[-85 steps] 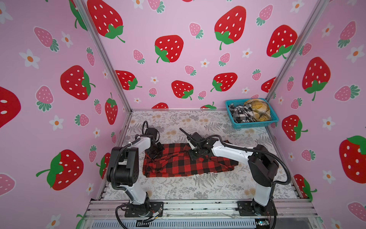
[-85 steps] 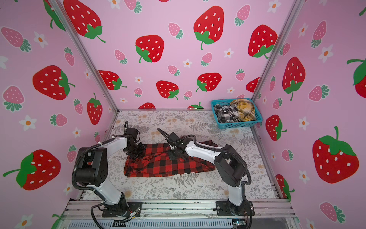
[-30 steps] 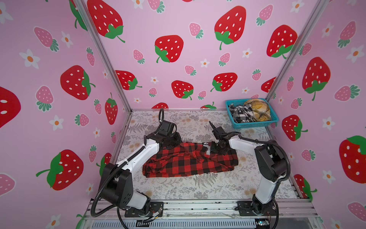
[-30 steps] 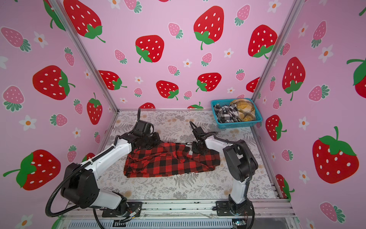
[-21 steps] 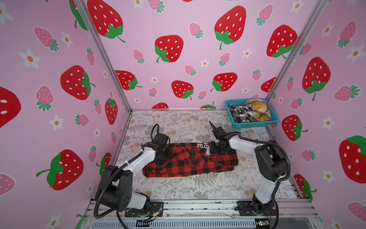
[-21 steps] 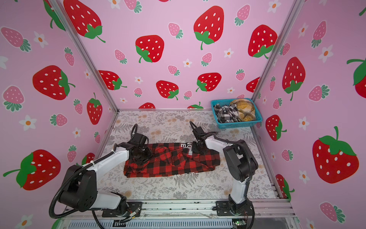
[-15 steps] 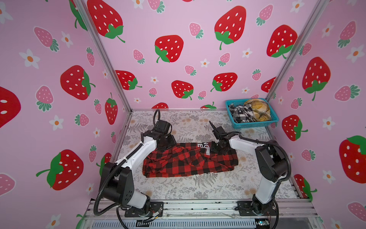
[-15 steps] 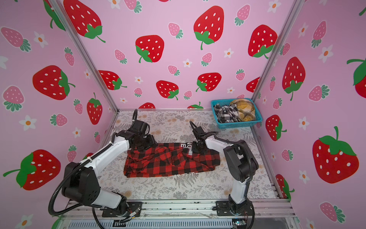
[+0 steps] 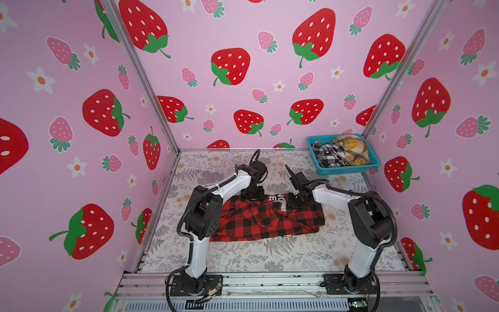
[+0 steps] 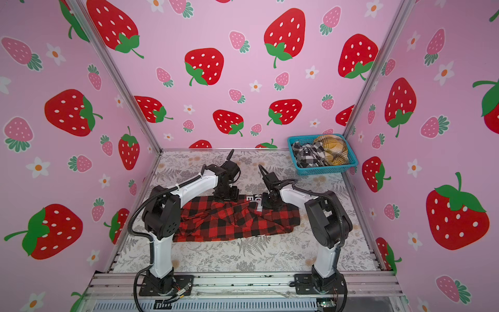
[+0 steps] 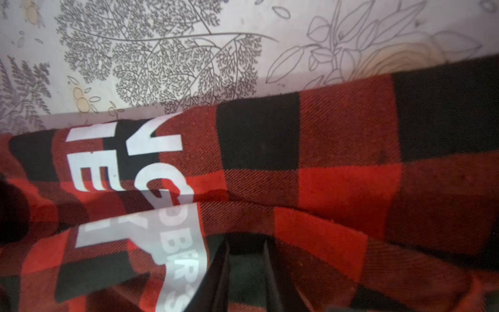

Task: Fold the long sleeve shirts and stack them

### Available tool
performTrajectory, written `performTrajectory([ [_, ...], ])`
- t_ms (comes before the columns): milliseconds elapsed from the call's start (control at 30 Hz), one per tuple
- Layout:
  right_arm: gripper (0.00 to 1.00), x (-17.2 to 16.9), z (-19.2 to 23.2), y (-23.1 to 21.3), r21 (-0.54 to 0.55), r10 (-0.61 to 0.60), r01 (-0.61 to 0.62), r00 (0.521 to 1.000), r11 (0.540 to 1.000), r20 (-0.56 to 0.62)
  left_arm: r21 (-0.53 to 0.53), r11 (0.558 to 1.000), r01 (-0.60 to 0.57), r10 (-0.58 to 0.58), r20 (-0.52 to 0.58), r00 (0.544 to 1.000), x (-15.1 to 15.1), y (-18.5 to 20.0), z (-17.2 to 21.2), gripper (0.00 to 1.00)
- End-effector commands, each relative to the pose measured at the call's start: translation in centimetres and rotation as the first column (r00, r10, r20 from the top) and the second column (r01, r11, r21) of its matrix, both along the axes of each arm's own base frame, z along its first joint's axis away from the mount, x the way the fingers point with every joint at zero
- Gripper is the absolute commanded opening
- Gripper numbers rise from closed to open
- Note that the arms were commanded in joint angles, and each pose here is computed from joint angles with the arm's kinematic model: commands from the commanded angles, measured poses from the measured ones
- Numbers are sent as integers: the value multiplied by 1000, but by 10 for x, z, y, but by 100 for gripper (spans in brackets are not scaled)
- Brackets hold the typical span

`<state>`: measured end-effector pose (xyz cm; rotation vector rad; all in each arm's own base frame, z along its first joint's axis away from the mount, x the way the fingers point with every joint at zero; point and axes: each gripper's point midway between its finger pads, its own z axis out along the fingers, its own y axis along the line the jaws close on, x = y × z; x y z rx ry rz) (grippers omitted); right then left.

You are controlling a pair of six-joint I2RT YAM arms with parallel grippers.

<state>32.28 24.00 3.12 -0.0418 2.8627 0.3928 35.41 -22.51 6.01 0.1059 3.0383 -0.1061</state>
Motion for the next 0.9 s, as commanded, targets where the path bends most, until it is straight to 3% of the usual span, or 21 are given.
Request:
performTrajectory([
  [0,26,3,3,-3,-1,-19,19,1000,1000,-9,114,993,43,-42,-8,999,-3,19,9,66],
  [133,25,4,2,-4,1,-24,24,1000,1000,-10,171,984,49,-46,-19,999,-1,27,5,49],
  [167,25,3,1,-4,1,-26,26,1000,1000,-11,181,982,52,-49,-20,999,-1,28,5,41],
  [233,25,4,1,-6,3,-31,31,999,1000,-10,180,983,42,-44,9,999,3,28,12,11],
  [267,25,5,2,-6,5,-32,32,999,999,-8,167,985,36,-42,31,999,6,26,17,2],
  [300,25,5,2,-7,5,-34,34,999,999,-8,147,989,25,-35,67,997,10,24,26,0],
  [400,25,6,2,-8,7,-39,39,999,999,-5,66,997,-42,25,247,969,29,20,73,0],
  [500,25,5,2,-10,10,-41,41,999,999,-6,-45,985,-164,167,451,877,39,36,131,0],
  [567,25,4,0,-10,14,-42,42,999,999,-10,-123,966,-228,258,499,828,37,51,145,0],
  [667,25,3,-1,-8,25,-39,39,999,999,-12,-251,924,-287,373,444,815,24,68,126,0],
  [800,25,1,1,-6,49,-33,33,999,998,-6,-366,817,-445,539,213,815,-19,97,48,3],
  [833,24,0,1,-5,56,-30,30,1000,998,-6,-382,785,-488,578,166,799,-32,105,30,22],
  [867,25,0,2,-4,63,-26,26,1000,998,-4,-388,761,-520,603,129,787,-44,111,16,32],
])
